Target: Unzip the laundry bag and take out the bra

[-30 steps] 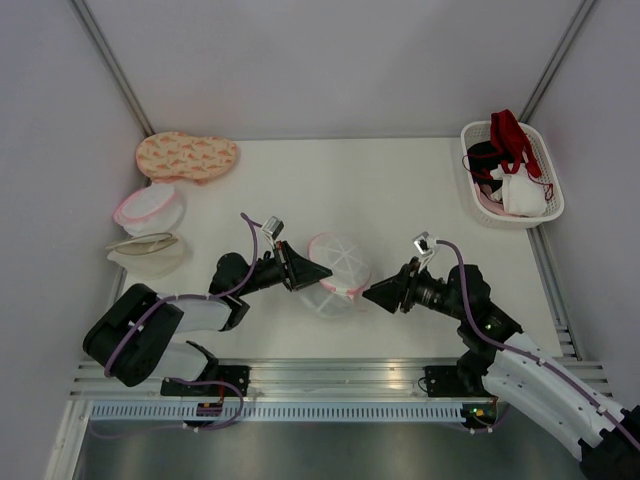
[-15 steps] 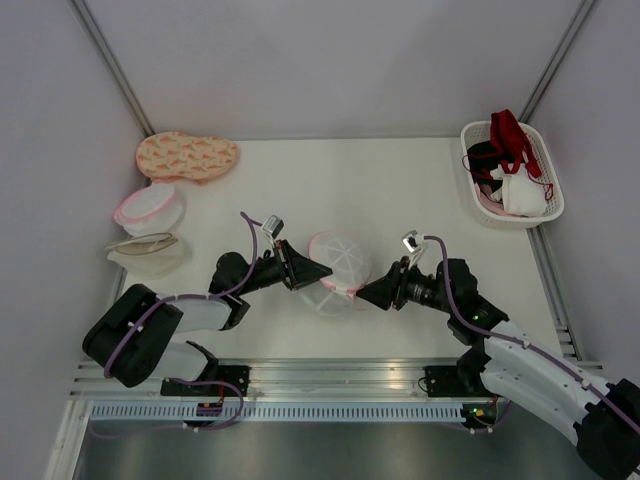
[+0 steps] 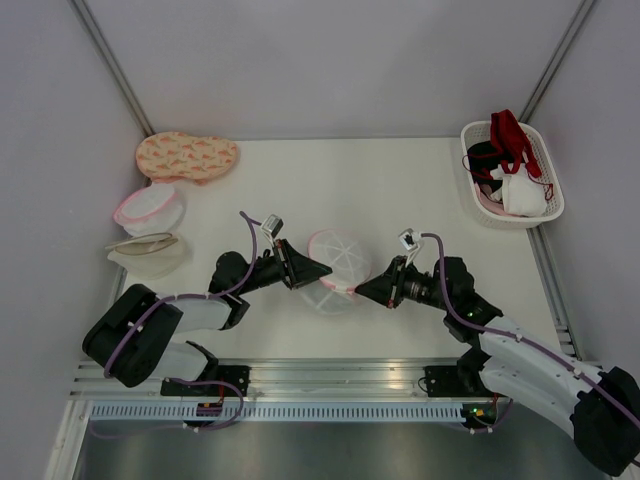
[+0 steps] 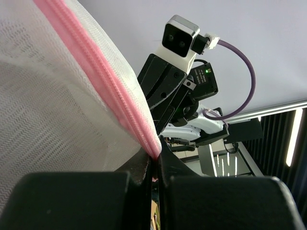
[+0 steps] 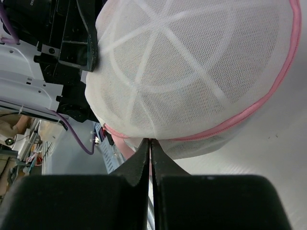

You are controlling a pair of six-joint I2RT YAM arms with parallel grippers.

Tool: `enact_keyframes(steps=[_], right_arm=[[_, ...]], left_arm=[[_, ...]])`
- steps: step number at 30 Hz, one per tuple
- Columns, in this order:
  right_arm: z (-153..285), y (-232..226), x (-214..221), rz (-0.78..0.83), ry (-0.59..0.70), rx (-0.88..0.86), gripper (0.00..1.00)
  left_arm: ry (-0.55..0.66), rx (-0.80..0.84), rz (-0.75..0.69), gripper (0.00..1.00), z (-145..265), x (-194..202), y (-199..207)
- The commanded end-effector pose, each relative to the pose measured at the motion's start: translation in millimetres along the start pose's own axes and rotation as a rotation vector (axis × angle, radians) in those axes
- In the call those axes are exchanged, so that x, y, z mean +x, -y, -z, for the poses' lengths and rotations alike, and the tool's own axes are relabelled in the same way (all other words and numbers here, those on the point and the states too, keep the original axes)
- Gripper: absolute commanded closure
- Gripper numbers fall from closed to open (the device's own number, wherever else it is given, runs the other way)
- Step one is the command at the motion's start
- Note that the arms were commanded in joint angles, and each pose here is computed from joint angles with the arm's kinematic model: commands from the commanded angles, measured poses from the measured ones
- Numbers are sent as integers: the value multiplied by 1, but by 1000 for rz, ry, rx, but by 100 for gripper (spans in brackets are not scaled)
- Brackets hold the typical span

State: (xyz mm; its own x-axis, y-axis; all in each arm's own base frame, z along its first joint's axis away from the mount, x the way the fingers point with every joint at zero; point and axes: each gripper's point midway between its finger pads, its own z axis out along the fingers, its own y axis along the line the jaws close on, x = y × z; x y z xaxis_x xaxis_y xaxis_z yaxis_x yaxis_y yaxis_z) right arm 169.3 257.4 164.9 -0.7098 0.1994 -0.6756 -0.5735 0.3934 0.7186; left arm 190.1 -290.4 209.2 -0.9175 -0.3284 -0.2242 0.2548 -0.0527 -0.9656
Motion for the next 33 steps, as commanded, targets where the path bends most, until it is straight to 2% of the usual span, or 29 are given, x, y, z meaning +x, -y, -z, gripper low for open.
enact_keyframes(steps=[1,6,13,14,15,17,18,19,21,26,28,30,31,32,33], right_arm=[[3,-10,-10,46,31,-26,100],[10,0,-15,79,28,77,100],[33,27,-16,108,-4,306,100],[35,28,-18,116,1,321,100],[37,28,-22,122,8,335,99],[42,33,-22,128,4,378,99],[42,33,-24,131,5,386,100],[44,36,-23,128,-1,404,100],[45,39,-24,129,1,421,100],[55,52,-32,127,27,533,100],[62,56,-36,126,37,585,100],[74,58,-54,144,109,656,99],[78,59,-60,147,133,678,100],[82,55,-71,154,176,690,100],[83,52,-76,154,198,689,100]], left_arm=[[29,341,-259,98,9,-2,86],[27,330,-253,98,7,-4,81],[1,277,-224,96,-5,-8,62],[-7,262,-216,91,-8,-9,58],[-18,242,-207,71,-10,-9,52],[-26,224,-199,46,-15,-12,44],[-30,220,-194,24,-17,-12,42],[-33,221,-193,17,-19,-14,42],[-37,214,-188,8,-22,-15,39],[-36,147,-208,1,-27,-20,39],[-37,38,-204,1,-28,-23,25],[6,22,-325,1,-26,-32,49],[-22,-135,-251,0,-21,-26,22],[38,-200,-285,0,-19,-37,24],[60,-215,-387,0,-16,-42,47]])
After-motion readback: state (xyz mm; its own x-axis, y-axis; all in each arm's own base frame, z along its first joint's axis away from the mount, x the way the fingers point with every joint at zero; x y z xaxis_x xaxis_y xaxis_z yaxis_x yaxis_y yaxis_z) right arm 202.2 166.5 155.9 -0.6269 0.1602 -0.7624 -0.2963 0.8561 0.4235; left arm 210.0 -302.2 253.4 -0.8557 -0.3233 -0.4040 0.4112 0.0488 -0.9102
